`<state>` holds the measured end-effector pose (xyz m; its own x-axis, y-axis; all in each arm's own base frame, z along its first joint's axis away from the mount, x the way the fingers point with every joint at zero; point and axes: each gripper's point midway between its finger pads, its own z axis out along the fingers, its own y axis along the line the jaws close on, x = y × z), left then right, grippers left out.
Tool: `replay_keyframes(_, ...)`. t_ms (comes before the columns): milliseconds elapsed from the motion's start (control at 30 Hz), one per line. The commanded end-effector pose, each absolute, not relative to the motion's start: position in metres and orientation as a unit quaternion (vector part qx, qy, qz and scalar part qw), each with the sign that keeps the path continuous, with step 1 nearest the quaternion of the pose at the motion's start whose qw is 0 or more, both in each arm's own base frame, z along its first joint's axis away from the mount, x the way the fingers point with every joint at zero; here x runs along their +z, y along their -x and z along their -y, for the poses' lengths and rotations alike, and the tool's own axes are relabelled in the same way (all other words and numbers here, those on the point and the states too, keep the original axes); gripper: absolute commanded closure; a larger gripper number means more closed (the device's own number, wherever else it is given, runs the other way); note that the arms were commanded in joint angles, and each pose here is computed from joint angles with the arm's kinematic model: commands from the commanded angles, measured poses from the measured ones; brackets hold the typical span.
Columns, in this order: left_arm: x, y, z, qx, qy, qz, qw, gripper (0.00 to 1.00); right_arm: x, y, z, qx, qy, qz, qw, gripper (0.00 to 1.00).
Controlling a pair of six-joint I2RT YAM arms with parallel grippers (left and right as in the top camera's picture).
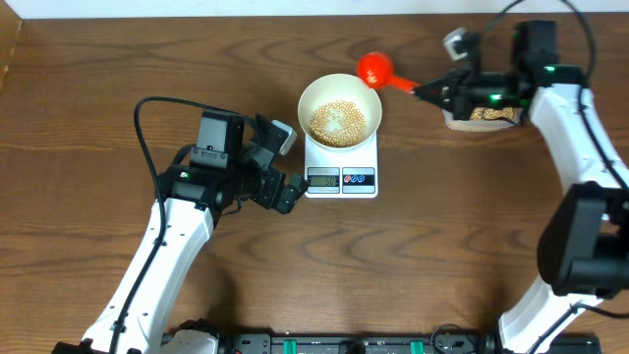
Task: Scoop item into bowl and weigh 50g on scale
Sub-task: 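Carry the scoop with the right gripper to the soybean tub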
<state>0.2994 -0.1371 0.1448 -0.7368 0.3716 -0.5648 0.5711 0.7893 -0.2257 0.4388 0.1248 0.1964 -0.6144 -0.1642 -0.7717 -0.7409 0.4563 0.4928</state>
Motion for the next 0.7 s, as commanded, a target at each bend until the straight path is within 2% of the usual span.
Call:
replay_keyframes(0, 0.143, -0.299, 0.136, -0.193, -0.261, -0.912, 0.252, 0.0, 0.241, -0.433, -0.098, 0.431, 0.272, -0.775, 0.374, 0.99)
replay_keyframes(167, 0.143, -0.299, 0.136, -0.193, -0.261, -0.912, 0.252, 0.0, 0.248, -0.425, -0.052, 0.399, 0.233, -0.798, 0.386, 0.99)
replay_keyframes(467, 0.143, -0.299, 0.136, -0.193, -0.261, -0.912, 0.252, 0.0, 0.218, -0.411, 0.024, 0.311, 0.173, -0.862, 0.362, 0.99)
replay_keyframes(667, 0.143, -0.299, 0.136, -0.193, -0.261, -0.912, 0.252, 0.0, 0.186, -0.419, 0.072, 0.16, 0.158, -0.919, 0.324, 0.99)
